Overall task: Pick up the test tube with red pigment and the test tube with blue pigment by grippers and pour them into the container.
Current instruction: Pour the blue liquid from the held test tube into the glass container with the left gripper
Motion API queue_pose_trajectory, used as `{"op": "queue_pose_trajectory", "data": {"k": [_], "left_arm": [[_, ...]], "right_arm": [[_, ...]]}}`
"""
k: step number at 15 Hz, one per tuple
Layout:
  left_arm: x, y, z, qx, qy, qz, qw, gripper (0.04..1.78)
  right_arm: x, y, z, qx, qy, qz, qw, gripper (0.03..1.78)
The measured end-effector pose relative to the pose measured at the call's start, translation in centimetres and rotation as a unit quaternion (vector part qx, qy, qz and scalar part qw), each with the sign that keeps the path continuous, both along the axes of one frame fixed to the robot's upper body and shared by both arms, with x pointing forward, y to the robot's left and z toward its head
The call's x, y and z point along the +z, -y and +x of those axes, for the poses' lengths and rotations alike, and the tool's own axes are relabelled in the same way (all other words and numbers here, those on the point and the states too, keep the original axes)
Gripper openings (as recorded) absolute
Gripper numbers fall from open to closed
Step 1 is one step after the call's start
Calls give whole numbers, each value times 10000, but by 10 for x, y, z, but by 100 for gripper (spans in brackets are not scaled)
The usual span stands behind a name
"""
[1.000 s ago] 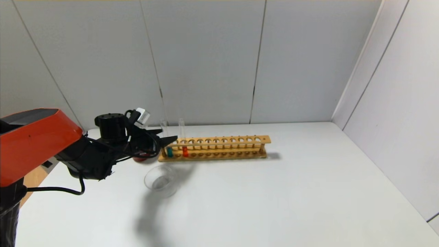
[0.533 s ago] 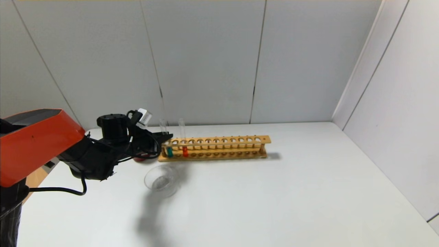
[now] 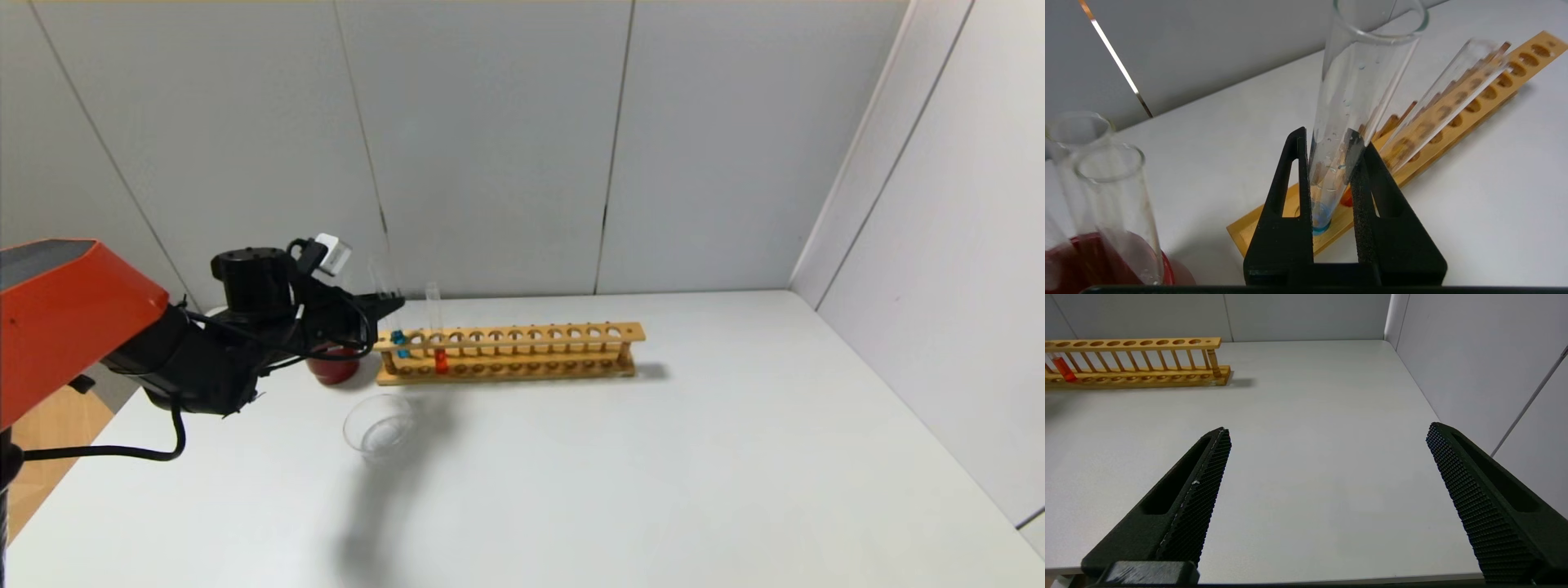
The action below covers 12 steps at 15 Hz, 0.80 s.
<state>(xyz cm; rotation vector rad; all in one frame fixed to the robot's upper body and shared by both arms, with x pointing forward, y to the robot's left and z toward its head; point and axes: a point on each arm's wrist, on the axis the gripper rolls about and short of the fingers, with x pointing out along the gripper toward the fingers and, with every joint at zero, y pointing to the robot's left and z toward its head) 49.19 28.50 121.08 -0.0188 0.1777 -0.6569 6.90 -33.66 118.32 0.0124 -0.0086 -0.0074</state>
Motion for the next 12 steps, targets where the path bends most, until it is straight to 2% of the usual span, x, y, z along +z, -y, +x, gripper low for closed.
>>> {"op": "queue_pose_trajectory", "data": {"k": [3, 6, 9, 12], "left_arm": [[40, 4, -7, -43, 154, -16, 9999, 32], [100, 7, -16, 55, 466, 36, 9989, 32], [152, 9, -39, 215, 662, 320, 9971, 32], [187, 3, -74, 391, 843, 548, 9942, 32]], "right_arm": [[0, 0, 0, 0, 0, 0, 10000, 175], [0, 0, 0, 0, 0, 0, 10000, 175], [0, 0, 0, 0, -1, 0, 10000, 175], [0, 0, 0, -2, 0, -2, 10000, 175]]}}
